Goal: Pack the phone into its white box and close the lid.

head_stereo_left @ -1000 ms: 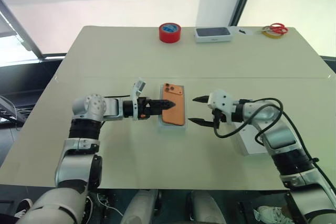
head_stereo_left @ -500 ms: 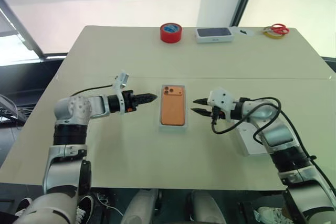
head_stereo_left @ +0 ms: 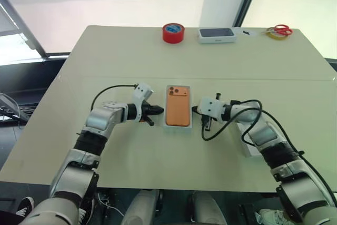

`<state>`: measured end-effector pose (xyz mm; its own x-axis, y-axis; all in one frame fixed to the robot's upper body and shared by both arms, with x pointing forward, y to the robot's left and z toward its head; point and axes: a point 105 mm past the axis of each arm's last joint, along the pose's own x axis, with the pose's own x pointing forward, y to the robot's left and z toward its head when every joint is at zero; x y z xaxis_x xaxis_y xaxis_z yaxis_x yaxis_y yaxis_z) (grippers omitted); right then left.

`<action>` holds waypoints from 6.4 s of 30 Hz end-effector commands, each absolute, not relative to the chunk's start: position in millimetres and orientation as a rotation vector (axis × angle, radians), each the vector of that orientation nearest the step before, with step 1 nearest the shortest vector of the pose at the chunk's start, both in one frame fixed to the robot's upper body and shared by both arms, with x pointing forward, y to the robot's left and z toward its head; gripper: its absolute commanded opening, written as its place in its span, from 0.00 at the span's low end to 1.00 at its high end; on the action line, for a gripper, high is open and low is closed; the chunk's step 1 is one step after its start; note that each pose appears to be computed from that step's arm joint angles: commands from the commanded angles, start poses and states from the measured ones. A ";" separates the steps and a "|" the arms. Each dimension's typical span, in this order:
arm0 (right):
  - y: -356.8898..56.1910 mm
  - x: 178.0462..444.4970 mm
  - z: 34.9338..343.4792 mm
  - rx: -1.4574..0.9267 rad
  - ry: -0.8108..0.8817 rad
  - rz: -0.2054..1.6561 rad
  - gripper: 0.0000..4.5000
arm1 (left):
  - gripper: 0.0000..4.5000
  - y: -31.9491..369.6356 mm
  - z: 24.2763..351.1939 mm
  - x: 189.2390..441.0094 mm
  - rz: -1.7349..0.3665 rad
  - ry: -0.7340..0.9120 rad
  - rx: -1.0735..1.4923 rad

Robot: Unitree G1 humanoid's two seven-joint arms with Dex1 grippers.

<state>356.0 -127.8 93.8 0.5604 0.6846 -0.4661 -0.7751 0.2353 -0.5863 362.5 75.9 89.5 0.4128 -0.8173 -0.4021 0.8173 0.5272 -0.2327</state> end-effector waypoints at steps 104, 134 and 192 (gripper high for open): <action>-279.6 309.2 154.7 -0.113 0.644 0.145 0.00 | 0.13 106.2 152.2 286.6 -1.423 -0.093 0.101; -133.3 249.7 157.5 0.809 0.703 0.979 0.00 | 0.01 21.0 131.6 294.6 -1.400 -0.130 0.004; -251.6 310.5 135.7 -0.333 0.235 0.534 0.01 | 0.00 -31.0 82.5 313.8 -1.479 0.105 0.004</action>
<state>309.6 -249.5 123.6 0.8215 0.4593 -0.3379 -0.5404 0.8163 -0.2041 310.3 -28.6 76.6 0.0826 -0.9931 -0.0833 0.9915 0.0903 -0.0933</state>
